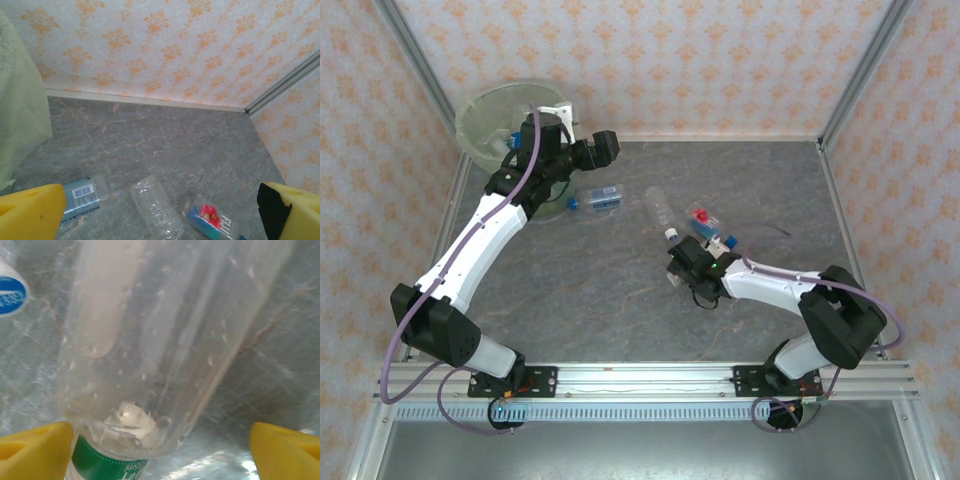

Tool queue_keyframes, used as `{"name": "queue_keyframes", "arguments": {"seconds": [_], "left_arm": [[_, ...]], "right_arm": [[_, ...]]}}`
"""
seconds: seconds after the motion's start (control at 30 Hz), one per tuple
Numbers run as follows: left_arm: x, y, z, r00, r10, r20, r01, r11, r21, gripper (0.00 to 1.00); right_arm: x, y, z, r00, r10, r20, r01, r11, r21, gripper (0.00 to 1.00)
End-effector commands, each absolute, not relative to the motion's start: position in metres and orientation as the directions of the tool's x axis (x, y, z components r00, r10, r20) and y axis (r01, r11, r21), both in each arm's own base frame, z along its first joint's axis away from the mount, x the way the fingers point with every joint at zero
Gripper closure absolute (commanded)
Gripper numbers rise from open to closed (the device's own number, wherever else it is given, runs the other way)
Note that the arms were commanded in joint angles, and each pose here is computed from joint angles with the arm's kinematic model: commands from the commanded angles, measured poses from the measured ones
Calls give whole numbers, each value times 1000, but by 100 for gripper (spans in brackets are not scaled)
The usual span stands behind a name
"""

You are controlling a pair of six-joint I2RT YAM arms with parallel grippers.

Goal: Put the plastic bottles in the bin

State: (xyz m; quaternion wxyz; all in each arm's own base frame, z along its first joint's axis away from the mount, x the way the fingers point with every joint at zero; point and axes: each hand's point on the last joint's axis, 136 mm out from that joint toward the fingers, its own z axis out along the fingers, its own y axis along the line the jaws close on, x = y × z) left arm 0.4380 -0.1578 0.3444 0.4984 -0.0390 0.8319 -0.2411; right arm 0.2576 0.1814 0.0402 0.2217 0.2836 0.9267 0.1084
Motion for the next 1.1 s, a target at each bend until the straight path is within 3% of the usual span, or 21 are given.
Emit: {"name": "queue_keyframes", "arguments": {"seconds": [0.0,0.27,0.63,1.07], "left_arm": [[433,-162,349,-503,-285,-816,210,875,-436,1],[435,-168,347,-516,-311,-798,217,854,-473,1],[429,-168,354,-518,-380,-766,195,820,-538,1],[418,-159,379,-427,-523,-738,60,798,-600,1]], "right_arm": [[243,160,38,-722,587,-367,502,809,306,17],[238,149,49,-731,518,-444,400,853,336,25],[243,152,67,-772,349,-530,227,932,284,24],[264,143,131,-716,330,-615,90,917,388,3]]}}
